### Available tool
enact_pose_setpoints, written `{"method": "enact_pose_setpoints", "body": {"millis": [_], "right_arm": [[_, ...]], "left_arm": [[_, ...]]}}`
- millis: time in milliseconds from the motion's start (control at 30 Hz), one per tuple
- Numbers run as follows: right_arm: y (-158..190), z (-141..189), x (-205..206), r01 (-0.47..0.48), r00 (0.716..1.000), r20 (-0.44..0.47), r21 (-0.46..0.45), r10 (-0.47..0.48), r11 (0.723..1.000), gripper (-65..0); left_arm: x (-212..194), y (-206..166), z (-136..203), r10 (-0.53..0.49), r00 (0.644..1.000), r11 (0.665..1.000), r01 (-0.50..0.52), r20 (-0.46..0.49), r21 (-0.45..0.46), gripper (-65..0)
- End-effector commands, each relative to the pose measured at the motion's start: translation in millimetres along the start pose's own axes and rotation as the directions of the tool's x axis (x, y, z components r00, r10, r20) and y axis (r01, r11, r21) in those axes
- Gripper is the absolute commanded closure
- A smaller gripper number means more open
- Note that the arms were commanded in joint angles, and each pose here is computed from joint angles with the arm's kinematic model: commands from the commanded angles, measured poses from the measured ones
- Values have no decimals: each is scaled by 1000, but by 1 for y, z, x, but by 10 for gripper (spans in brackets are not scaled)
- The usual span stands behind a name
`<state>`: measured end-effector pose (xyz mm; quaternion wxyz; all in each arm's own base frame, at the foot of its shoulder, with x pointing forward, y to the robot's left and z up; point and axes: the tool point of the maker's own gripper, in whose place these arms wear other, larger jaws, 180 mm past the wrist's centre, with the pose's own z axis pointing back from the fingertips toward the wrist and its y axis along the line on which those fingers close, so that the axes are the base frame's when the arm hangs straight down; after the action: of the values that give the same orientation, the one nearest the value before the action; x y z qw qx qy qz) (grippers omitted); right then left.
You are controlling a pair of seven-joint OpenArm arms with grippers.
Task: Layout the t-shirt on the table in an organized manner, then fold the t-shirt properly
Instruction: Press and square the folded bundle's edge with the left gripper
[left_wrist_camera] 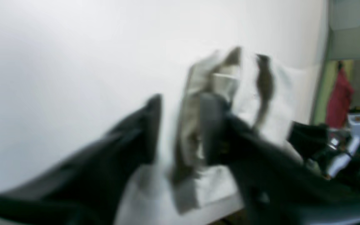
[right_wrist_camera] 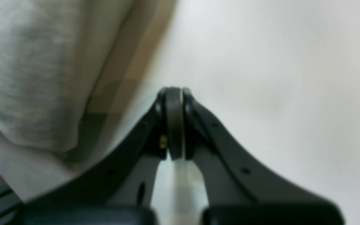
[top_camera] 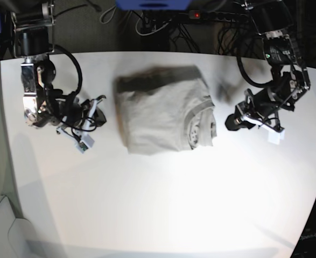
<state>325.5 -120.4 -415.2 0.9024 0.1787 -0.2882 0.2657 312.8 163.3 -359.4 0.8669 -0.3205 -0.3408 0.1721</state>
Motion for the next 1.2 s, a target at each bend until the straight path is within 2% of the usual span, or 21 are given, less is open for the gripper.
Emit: {"method": "enact_pose_setpoints", "body": {"millis": [0, 67, 167, 367, 500, 600, 833, 1033, 1167], "right_arm": [[-4, 7, 23, -24, 998, 66, -3, 24, 1000, 0], [-4, 7, 23, -24, 998, 66, -3, 24, 1000, 0], [-4, 7, 23, -24, 998, 66, -3, 24, 1000, 0], [-4, 7, 23, -25, 998, 65, -2, 25, 1000, 0], [-4, 7, 23, -25, 998, 65, -2, 25, 1000, 0], [-4, 7, 23, -25, 998, 65, -2, 25, 1000, 0], [-5, 7, 23, -25, 998, 65, -4, 25, 1000, 0], [-6, 8, 23, -26, 998, 66, -6, 26, 1000, 0], [-6, 8, 23, -26, 998, 65, -7, 27, 1000, 0]], "left_arm": [[12, -15, 5, -4, 999, 999, 6, 48, -45, -354], [6, -24, 11, 7, 998, 997, -2, 58, -80, -461], [3, -33, 16, -3, 998, 994, 10, 64, -105, -541], [-14, -29, -3, 48, 999, 995, -45, 23, -93, -545], [-33, -45, -32, -22, 997, 994, 13, -79, -105, -545], [-40, -51, -42, -56, 992, 993, 43, -115, -108, -545], [-37, -50, -57, -77, 993, 994, 69, -92, -86, -544], [-47, -27, -71, -80, 990, 997, 80, -119, -4, -543], [-56, -28, -84, -116, 980, 993, 118, -162, 4, -542]]}}
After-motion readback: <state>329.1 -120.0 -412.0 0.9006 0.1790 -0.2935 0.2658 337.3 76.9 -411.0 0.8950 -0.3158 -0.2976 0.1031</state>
